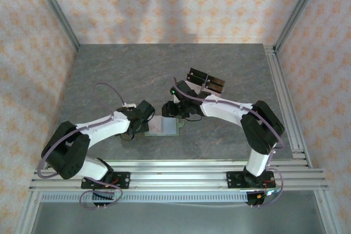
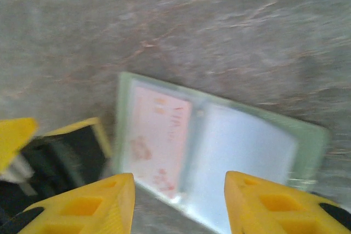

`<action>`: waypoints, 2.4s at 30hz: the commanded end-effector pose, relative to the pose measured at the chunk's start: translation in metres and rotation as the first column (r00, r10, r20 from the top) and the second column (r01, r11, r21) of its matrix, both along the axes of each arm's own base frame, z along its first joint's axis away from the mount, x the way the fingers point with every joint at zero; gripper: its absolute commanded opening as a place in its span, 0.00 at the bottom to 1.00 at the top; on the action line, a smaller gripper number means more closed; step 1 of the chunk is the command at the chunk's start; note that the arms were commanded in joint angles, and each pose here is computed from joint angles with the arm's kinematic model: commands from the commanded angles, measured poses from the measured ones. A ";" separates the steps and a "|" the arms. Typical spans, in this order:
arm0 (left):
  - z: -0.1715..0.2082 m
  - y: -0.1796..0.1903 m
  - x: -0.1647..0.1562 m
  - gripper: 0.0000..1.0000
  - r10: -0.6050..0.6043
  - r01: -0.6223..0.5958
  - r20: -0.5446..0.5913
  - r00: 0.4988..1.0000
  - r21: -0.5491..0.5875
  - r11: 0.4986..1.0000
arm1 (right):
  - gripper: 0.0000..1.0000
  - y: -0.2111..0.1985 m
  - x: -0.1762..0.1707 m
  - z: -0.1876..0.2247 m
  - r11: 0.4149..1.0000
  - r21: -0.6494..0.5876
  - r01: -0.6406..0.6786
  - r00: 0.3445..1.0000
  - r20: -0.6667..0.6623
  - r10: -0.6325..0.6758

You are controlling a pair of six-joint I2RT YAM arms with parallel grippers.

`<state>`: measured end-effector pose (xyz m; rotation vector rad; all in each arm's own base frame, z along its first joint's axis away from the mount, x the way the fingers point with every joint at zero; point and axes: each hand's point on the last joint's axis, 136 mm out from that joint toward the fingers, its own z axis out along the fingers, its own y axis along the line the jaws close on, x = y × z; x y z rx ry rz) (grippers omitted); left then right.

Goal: Put the credit cards into the card holder

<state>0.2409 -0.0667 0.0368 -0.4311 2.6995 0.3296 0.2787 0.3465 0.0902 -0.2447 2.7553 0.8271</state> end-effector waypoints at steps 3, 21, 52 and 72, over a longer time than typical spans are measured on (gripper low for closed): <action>0.011 0.007 -0.002 1.00 0.002 -0.003 0.016 1.000 0.036 0.999 | 0.47 -0.035 0.006 -0.025 0.958 -0.280 -0.068 0.995 0.050 0.085; 0.012 -0.005 0.005 1.00 -0.023 0.023 0.004 1.000 0.001 1.000 | 0.47 -0.010 0.001 -0.025 0.946 -0.293 -0.139 0.985 0.058 0.162; 0.019 -0.031 0.008 1.00 -0.079 0.085 0.063 0.995 -0.092 0.992 | 0.47 0.018 -0.014 -0.065 0.998 0.036 -0.048 0.983 -0.177 0.054; 0.021 -0.079 -0.002 1.00 -0.151 0.198 0.192 0.970 -0.257 0.946 | 0.47 0.019 -0.009 -0.070 0.995 0.097 0.031 0.974 -0.226 -0.008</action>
